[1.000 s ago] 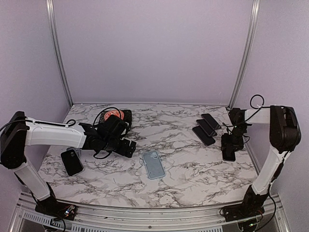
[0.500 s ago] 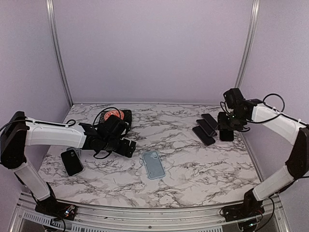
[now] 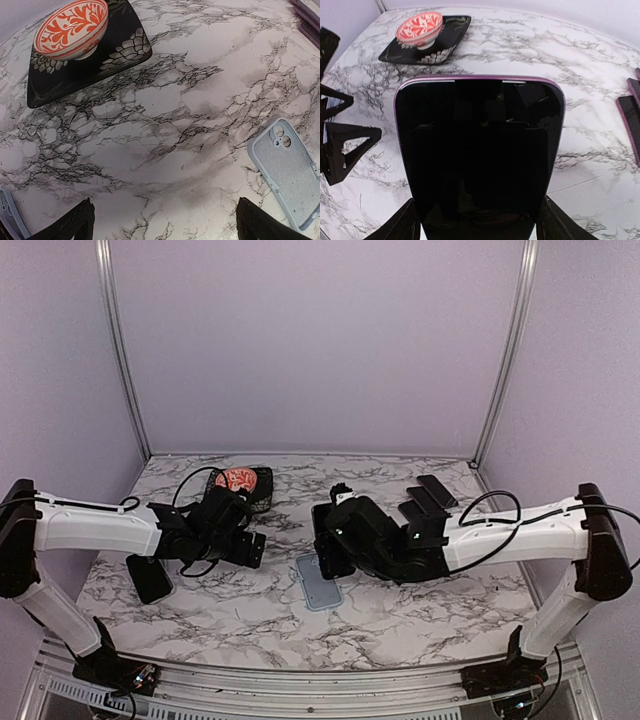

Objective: Put the phone into the phone case

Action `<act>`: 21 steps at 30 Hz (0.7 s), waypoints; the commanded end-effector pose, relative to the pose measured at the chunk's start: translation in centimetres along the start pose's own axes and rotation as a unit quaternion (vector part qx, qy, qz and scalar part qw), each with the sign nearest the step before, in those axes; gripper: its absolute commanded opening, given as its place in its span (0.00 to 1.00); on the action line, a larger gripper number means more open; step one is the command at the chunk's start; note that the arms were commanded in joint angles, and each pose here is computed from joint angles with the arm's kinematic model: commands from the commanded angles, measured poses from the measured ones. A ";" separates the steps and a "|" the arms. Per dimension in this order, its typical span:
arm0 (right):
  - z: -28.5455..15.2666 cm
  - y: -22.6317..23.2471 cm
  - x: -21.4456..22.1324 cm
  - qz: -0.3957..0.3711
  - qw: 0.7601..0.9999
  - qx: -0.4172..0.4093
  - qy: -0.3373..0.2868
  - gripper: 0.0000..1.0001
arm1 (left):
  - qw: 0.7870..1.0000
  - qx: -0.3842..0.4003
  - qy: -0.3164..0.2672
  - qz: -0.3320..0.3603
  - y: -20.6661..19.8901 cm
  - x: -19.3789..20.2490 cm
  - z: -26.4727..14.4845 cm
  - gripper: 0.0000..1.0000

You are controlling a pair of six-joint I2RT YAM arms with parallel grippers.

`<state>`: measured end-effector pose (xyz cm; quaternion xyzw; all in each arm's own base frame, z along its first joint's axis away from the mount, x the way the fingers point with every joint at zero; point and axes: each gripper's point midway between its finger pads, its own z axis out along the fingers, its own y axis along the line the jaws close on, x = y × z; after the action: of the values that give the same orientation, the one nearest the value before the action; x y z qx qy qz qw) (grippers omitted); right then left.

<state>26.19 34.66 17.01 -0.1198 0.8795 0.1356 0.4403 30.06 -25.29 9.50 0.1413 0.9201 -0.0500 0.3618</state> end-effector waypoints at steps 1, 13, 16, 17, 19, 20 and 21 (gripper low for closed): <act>1.5 3.0 -0.2 0.058 0.998 -0.005 -0.012 0.40 | 1.000 -0.018 -0.010 -0.016 1.5 0.2 -0.9 0.99; 5.3 5.6 4.2 0.007 0.999 0.001 0.036 0.34 | 0.999 -0.014 -0.023 -0.018 2.0 0.6 -1.1 0.99; 5.3 4.8 4.7 0.010 0.999 0.020 0.044 0.34 | 1.000 -0.014 -0.023 -0.015 2.0 0.7 -1.0 0.99; 5.3 4.5 4.8 0.011 0.999 0.026 0.046 0.33 | 1.000 -0.013 -0.023 -0.015 1.9 0.7 -1.0 0.99; 5.4 4.4 4.9 0.007 0.998 0.029 0.048 0.33 | 1.000 -0.013 -0.022 -0.012 2.0 0.8 -0.9 0.99; 5.5 4.4 5.1 0.004 0.998 0.029 0.049 0.33 | 1.000 -0.013 -0.023 -0.010 1.9 0.7 -0.9 0.99; 5.7 4.4 5.4 0.000 0.998 0.033 0.053 0.33 | 1.000 -0.014 -0.022 -0.011 2.0 0.7 -0.8 0.99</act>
<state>24.91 39.27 7.90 -0.1454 0.9134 0.0901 0.3694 29.16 -23.25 9.03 0.1274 0.9192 -0.0431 0.3700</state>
